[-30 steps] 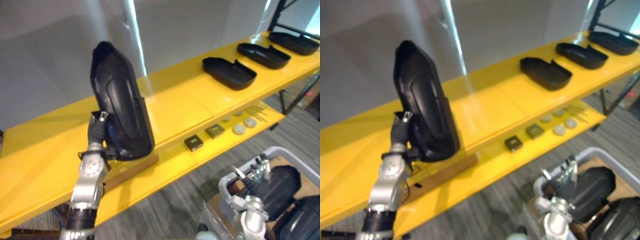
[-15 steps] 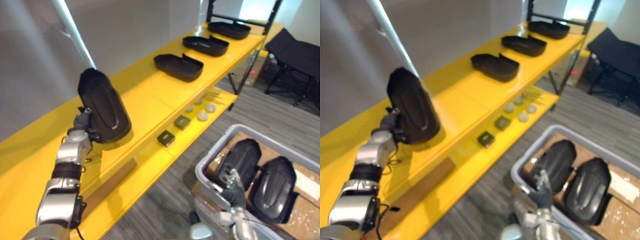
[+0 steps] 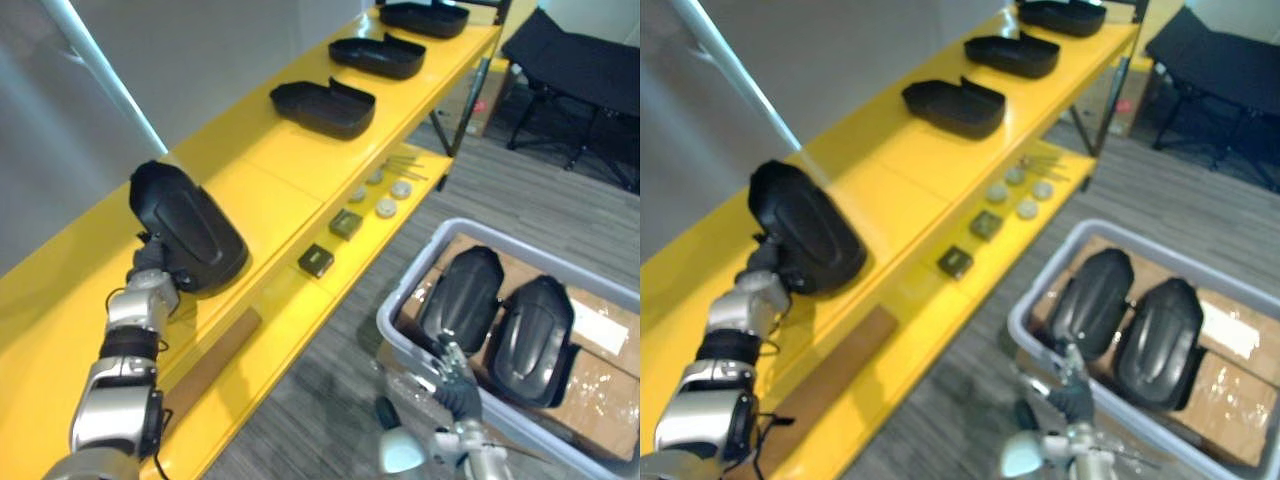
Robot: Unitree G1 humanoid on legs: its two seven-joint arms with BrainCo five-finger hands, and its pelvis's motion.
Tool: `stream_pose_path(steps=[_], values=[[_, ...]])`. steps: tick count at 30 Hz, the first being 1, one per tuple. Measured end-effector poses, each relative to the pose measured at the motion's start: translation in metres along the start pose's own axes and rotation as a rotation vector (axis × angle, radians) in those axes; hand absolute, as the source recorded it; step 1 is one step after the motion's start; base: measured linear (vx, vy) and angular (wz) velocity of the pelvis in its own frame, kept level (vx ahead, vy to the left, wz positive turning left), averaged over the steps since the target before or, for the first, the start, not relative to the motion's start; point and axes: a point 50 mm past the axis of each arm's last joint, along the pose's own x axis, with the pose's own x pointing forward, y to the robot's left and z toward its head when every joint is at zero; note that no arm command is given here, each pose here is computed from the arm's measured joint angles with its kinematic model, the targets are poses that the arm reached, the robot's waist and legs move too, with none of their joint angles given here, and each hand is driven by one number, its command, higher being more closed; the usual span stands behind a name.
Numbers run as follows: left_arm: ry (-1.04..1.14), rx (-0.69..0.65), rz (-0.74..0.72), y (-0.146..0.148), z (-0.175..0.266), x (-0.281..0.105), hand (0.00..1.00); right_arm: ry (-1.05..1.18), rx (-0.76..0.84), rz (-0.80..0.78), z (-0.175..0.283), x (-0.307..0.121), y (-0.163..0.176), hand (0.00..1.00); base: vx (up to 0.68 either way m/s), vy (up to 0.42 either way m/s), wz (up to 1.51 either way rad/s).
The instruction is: Walk over and take plastic housings, then place them on the shelf
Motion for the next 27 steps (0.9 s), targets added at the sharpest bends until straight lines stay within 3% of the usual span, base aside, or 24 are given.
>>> stream_pose_path(steps=[9,10,27], values=[[0.008,-0.012,0.127,0.007,0.000,0.000,1.00,-0.015,-0.019,0.063,0.006,-0.001,0.004,0.00,-0.05,-0.018,-0.05],[0.008,-0.010,0.139,0.008,0.000,0.000,0.00,-0.014,-0.026,0.065,0.006,-0.001,0.003,0.00,-0.04,-0.010,0.02],[0.026,-0.011,0.268,0.011,0.003,-0.003,0.00,0.019,-0.045,0.087,0.002,-0.004,0.005,0.00,-0.01,0.000,0.01]])
